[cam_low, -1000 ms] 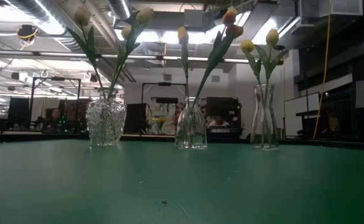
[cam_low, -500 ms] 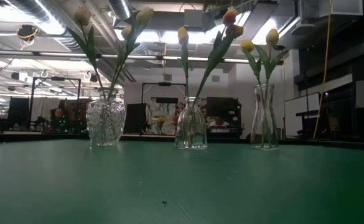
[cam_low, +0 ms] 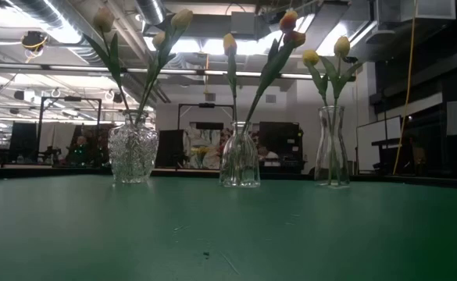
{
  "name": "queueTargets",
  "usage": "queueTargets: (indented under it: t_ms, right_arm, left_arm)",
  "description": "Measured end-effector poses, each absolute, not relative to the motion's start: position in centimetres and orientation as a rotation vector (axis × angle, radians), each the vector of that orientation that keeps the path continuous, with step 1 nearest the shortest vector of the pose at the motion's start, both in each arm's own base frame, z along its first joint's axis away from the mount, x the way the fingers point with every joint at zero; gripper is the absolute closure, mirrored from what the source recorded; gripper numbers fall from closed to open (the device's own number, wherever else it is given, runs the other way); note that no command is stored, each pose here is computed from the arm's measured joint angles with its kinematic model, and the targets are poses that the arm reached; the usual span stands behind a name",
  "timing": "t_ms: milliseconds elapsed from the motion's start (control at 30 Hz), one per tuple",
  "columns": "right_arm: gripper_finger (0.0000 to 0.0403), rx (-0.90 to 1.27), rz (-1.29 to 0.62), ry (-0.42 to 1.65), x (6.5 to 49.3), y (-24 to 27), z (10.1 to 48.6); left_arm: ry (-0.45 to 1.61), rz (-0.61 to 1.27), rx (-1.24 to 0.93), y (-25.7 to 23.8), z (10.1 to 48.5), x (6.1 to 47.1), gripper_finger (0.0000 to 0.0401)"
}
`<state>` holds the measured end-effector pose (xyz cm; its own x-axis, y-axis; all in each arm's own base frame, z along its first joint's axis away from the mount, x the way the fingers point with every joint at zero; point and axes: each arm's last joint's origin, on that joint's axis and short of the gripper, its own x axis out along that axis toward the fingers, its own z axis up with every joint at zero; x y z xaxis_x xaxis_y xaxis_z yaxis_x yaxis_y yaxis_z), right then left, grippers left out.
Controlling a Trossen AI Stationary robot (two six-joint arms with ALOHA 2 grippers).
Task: Sort flowers into vase by color
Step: Put the yellow flower into the right transparent vase
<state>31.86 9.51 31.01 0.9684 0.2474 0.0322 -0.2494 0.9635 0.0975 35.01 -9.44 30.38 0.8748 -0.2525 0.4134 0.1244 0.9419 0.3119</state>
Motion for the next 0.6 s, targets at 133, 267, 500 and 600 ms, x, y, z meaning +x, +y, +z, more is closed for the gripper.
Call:
queueTargets:
  t_ms: [133, 267, 500, 600]
  right_arm:
    - [0.0373, 0.086, 0.236, -0.021, 31.88, 9.47, 31.0]
    - [0.0353, 0.049, 0.255, -0.024, 31.86, 9.52, 30.99]
    - [0.0262, 0.026, 0.258, -0.009, 31.86, 9.53, 30.82]
    - [0.0229, 0.019, 0.258, -0.008, 31.86, 9.53, 30.8]
  left_arm:
    - [-0.467, -0.199, 0.282, -9.44, 30.38, 35.01, 0.0401]
    - [-0.467, -0.199, 0.282, -9.44, 30.39, 35.01, 0.0401]
    - [-0.466, -0.197, 0.282, -9.43, 30.39, 35.01, 0.0401]
    - [-0.465, -0.192, 0.281, -9.42, 30.39, 35.02, 0.0401]
